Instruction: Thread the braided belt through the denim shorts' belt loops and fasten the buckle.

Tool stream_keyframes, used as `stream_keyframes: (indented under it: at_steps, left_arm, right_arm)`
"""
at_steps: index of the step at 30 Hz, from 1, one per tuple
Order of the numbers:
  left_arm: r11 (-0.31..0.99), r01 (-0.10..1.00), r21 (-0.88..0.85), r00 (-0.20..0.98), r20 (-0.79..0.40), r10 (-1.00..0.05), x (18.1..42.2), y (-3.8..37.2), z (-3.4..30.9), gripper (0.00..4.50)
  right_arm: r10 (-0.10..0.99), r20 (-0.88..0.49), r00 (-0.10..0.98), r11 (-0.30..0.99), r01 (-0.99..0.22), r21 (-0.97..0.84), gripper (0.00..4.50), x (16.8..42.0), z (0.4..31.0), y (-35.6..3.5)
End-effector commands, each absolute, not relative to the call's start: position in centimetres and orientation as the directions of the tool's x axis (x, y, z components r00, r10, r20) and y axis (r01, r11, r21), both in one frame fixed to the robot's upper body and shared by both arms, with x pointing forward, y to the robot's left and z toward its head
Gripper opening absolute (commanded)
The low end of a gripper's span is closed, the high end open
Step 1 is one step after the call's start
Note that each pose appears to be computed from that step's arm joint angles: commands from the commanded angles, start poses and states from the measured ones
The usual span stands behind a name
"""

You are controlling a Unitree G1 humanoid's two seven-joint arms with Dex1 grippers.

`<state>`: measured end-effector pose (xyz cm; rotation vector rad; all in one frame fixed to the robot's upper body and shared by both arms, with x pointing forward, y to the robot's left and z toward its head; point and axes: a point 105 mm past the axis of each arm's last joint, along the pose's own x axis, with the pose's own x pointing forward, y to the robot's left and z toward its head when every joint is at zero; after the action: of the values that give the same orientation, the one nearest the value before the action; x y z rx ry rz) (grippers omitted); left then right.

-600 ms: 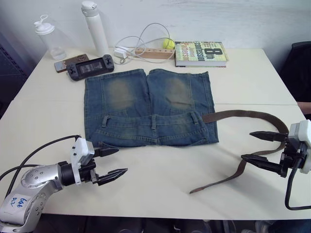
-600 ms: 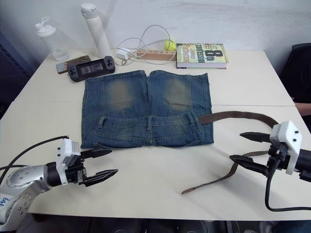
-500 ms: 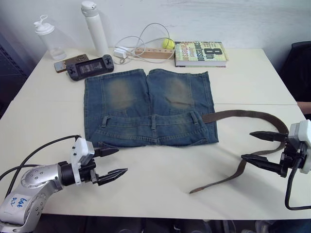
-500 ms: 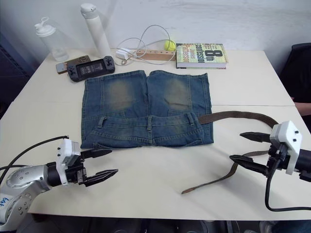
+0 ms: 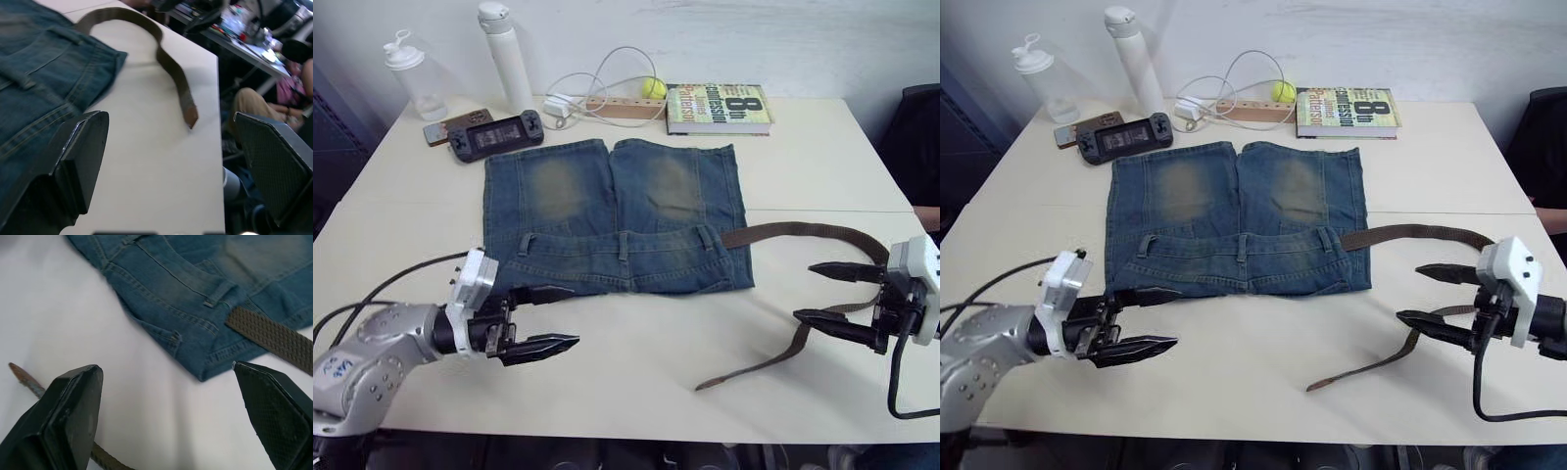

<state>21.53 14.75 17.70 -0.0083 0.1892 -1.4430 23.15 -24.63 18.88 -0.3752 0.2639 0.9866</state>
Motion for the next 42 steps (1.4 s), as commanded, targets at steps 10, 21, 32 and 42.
stream_keyframes:
  at_steps: [10,21,32,42]
  left_arm:
    - [-0.204,0.976,0.074,-0.162,-0.372,-0.914,21.0,12.2,15.3,4.48]
    - [-0.144,0.988,0.059,-0.119,-0.307,-0.944,21.7,12.6,15.3,4.50]
    - [-0.031,0.999,0.010,-0.031,0.054,-0.998,23.6,7.3,17.2,4.50]
    - [-0.001,0.993,-0.118,0.027,0.234,-0.972,25.8,1.6,18.2,4.50]
  right_arm:
    - [0.707,-0.677,0.203,0.066,-0.972,-0.224,4.50,19.3,13.3,-19.3]
    - [0.656,-0.725,0.212,0.016,-0.963,-0.268,2.25,21.2,10.1,-20.2]
    - [0.842,-0.481,0.246,0.217,-0.969,-0.116,0.07,24.4,18.3,-18.9]
    - [0.931,-0.323,0.169,0.208,-0.974,0.089,0.07,23.6,22.4,-16.2]
